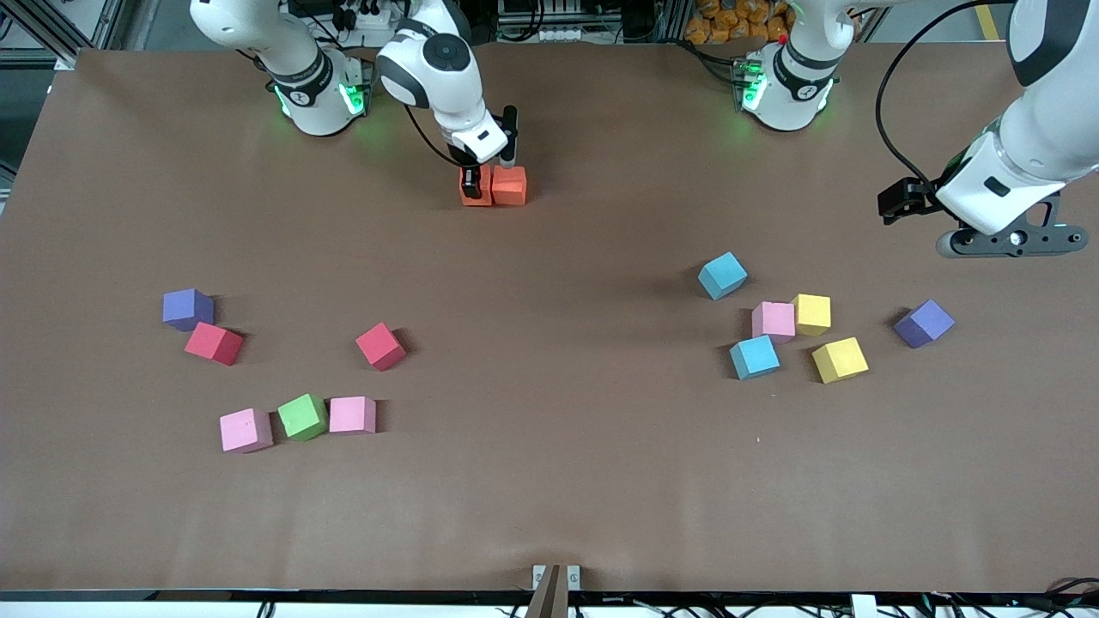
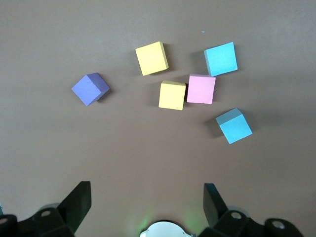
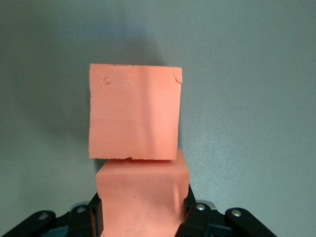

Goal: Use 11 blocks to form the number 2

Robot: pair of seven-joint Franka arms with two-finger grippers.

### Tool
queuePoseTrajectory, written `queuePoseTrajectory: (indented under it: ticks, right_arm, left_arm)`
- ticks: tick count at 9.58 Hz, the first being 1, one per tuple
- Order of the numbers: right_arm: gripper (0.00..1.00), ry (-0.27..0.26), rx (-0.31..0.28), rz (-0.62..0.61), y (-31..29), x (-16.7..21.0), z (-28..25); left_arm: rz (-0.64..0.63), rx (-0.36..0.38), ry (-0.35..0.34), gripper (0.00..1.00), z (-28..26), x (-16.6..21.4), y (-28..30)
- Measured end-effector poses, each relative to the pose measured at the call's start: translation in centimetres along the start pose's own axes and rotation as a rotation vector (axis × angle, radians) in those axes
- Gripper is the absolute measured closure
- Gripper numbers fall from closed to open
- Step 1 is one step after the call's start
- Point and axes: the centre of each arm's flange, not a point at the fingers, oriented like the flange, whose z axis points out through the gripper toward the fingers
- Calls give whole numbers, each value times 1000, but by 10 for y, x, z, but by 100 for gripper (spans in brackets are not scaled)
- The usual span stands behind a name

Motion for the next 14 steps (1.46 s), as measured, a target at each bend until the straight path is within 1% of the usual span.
queuePoseTrajectory:
  ticks: [6, 14]
  right_arm:
    - [41, -6, -1, 37, -14, 7, 4]
    - [41, -1, -8, 79, -12, 7, 6]
  left_arm:
    - [3, 2, -24, 0, 12, 2, 1]
    - [8, 0, -33, 0, 18, 4, 4]
